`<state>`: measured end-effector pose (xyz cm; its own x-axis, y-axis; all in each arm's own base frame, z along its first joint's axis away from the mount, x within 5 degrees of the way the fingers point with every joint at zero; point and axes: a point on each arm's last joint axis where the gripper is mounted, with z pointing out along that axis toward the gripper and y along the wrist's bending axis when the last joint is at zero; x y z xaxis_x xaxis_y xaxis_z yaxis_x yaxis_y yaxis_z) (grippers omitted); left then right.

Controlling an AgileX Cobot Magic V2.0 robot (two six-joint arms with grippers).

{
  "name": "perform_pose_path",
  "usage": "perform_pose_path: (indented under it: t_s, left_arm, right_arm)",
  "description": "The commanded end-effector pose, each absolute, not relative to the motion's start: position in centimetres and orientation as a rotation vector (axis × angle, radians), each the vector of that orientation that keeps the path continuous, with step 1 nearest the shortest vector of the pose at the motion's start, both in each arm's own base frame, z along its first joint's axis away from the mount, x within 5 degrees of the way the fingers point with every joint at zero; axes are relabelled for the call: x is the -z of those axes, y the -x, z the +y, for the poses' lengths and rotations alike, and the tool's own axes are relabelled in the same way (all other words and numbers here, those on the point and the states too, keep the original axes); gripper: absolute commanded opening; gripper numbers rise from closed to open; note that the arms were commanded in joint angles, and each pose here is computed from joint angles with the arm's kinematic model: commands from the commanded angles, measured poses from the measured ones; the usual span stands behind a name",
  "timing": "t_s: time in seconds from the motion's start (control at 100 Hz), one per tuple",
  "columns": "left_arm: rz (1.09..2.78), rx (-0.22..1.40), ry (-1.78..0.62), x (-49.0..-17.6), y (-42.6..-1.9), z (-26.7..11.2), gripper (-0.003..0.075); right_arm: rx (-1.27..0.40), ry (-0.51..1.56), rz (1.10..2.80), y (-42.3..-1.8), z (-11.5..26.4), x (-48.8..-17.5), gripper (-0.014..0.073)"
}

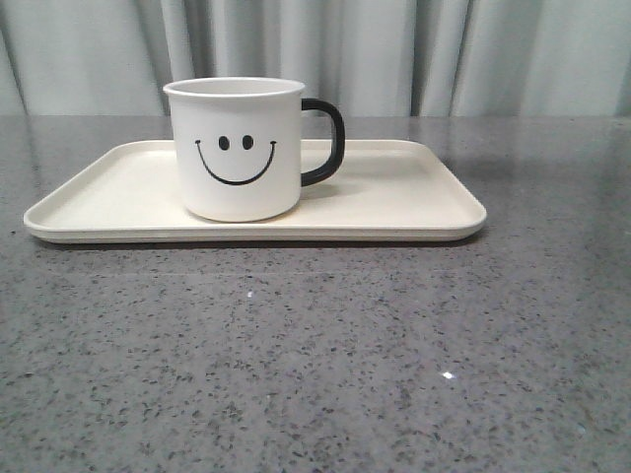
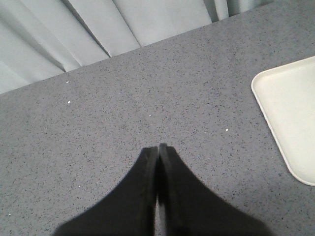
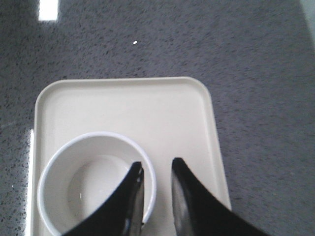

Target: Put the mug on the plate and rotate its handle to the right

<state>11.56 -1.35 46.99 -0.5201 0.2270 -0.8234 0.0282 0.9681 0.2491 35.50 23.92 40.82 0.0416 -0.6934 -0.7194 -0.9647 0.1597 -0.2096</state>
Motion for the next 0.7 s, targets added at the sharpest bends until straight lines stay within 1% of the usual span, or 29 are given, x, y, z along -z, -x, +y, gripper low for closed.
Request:
perform_pose_path:
  t_s: [0.0,0.1,0.23,0.44,0.57,0.69]
  left_arm:
    - [2.058,-0.252,-0.166,-47.8,-11.4,-1.1,-0.002]
    - [2.054,-0.251,-0.167,-47.9,-11.5,-1.2,-0.002]
    - [2.049,-0.248,-0.168,-47.9,-11.5,-1.2,-0.002]
    - [2.019,-0.234,-0.177,-48.1,-11.6,-1.3,-0.002]
    - [2.005,-0.227,-0.18,-48.2,-11.7,-1.4,-0.002]
    - [2.001,-0.225,-0.181,-48.3,-11.7,-1.4,-0.002]
  right_arm:
    - [-0.424,1.374,1.59,-33.1,20.9,-47.6,0.0165]
    - [-0.394,1.179,1.597,-32.7,17.9,-50.5,0.0165]
    - [-0.333,0.971,1.623,-31.1,12.3,-53.9,0.0165]
    - [-0.194,0.733,1.602,-25.8,4.8,-58.5,0.0164]
    - [-0.155,0.605,1.529,-21.5,2.1,-60.7,0.0164]
    - [-0.125,0.489,1.484,-18.4,0.8,-61.3,0.0164]
